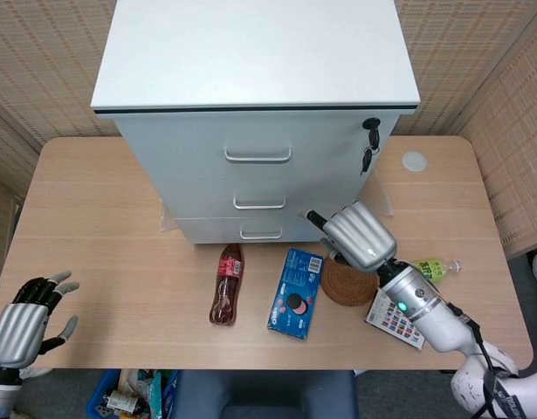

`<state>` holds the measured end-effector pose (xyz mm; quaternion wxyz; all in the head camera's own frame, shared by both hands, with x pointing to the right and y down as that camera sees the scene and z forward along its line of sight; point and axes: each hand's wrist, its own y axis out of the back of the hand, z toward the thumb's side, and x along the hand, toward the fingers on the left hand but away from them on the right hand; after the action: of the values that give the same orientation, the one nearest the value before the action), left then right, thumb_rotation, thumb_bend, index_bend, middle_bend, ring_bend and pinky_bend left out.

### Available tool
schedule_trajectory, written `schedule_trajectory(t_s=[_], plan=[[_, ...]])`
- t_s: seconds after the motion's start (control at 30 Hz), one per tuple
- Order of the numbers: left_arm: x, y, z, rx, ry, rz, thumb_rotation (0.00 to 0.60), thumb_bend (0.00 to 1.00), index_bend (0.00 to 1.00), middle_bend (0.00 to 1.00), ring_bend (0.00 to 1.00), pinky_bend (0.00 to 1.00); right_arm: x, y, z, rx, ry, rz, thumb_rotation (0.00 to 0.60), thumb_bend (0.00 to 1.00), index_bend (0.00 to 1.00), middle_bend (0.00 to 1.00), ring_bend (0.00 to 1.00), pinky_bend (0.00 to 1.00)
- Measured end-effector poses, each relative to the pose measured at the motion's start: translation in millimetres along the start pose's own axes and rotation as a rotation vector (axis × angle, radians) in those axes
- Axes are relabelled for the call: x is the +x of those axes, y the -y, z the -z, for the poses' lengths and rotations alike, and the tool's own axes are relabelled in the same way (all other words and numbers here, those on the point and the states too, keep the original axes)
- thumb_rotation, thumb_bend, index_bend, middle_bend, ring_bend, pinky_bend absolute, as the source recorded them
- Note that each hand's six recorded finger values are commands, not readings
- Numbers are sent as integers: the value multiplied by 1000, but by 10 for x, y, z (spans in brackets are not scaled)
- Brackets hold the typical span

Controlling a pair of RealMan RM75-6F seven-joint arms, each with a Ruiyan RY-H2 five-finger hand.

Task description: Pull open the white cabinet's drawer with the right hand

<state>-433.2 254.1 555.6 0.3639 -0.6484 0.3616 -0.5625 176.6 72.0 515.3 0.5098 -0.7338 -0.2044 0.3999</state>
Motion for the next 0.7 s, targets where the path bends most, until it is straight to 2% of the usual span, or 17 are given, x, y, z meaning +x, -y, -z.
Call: schedule_trajectory(t_s=[0.3, 0.7], plan=[[1, 13, 19, -4, -3, 0, 600, 336, 265, 187, 204, 165, -221, -16, -217, 25, -26, -8, 600, 412, 222, 918, 979, 780], [2, 30, 68, -7, -14, 5, 600, 337, 265, 187, 204, 165, -431, 6, -310, 47, -5, 27, 600, 412, 223, 918, 979, 780]])
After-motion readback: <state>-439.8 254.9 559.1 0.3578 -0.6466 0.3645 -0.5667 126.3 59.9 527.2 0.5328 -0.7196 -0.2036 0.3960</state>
